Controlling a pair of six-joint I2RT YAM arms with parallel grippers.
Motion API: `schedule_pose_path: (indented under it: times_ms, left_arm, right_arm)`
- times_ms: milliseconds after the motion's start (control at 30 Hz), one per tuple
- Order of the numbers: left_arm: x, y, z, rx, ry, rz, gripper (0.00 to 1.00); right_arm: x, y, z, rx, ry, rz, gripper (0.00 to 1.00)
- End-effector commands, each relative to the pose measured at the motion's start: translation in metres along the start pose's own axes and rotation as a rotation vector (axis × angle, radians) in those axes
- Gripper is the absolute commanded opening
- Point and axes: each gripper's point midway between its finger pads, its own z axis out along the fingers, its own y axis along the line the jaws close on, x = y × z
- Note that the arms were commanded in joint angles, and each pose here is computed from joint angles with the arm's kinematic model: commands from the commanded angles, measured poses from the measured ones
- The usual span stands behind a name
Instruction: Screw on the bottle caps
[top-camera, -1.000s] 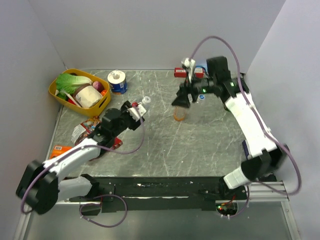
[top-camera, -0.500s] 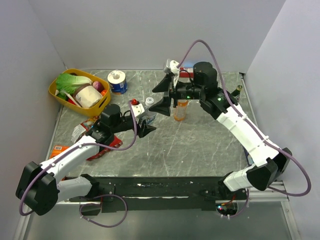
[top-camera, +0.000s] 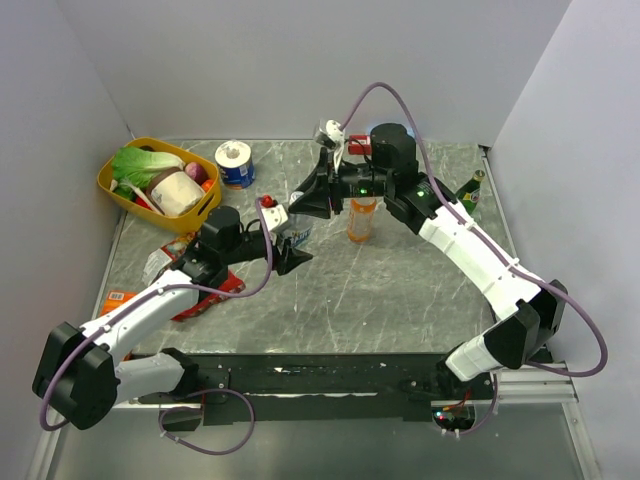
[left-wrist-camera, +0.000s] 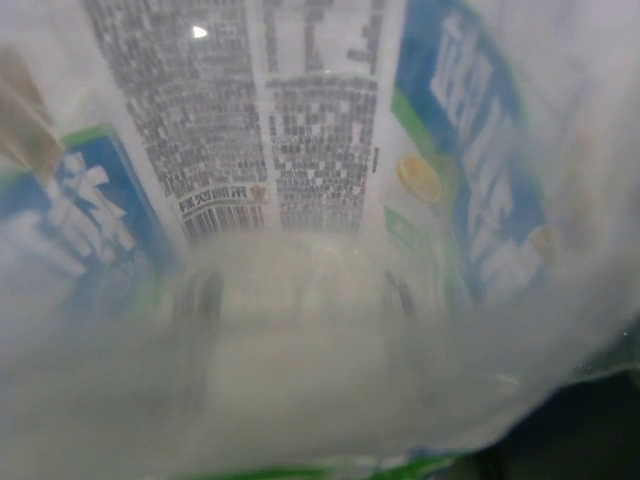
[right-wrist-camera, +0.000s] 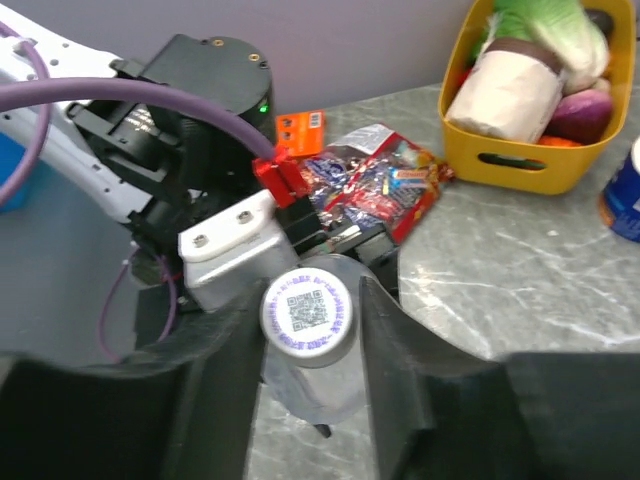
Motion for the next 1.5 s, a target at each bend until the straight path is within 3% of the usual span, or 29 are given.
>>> schedule_pose_path:
  times_ms: [0, 33, 67, 233, 467, 767, 1000, 1167, 1333, 1467]
  left_arm:
    - [-0.027, 0.0, 0.003, 0.018, -0.057, 0.047, 0.51]
    - [-0.021, 0.008, 0.004, -0.025, -0.036, 0.03, 0.69]
    - [-0.013, 0.011, 0.004, -0.052, -0.017, -0.006, 0.96]
    - [0.03, 0.027, -0.011, -0.198, 0.071, -0.06, 0.96]
    - [0.094, 0.04, -0.041, -0.353, 0.241, -0.087, 0.96]
    - [0.103, 0.05, -0.053, -0.418, 0.28, -0.1, 0.96]
    - [0.098, 0.054, -0.054, -0.425, 0.276, -0.098, 0.96]
    - [0.097, 0.056, -0.055, -0.432, 0.278, -0.089, 0.96]
    - [0.096, 0.057, -0.055, -0.433, 0.272, -0.092, 0.96]
    - [0.095, 0.058, -0.054, -0.434, 0.269, -0.092, 0.96]
  right_arm:
    - [-0.023, -0.001, -0.004, 0.015, -0.053, -0.083, 0.32]
    - [-0.022, -0.002, -0.006, 0.026, -0.045, -0.12, 0.27]
    - [-0.015, 0.001, -0.011, 0.029, -0.024, -0.121, 0.26]
    - [0.023, -0.002, -0.032, 0.071, 0.072, -0.196, 0.23]
    - [0.081, -0.026, -0.044, 0.163, 0.151, -0.175, 0.19]
    - [0.113, -0.071, -0.031, 0.239, 0.217, -0.163, 0.08]
    - [0.13, -0.09, -0.021, 0.257, 0.246, -0.155, 0.08]
    - [0.139, -0.097, -0.019, 0.27, 0.261, -0.136, 0.16]
    - [0.149, -0.102, -0.019, 0.295, 0.277, -0.112, 0.37]
    - [0.155, -0.106, -0.019, 0.307, 0.293, -0.1, 0.46]
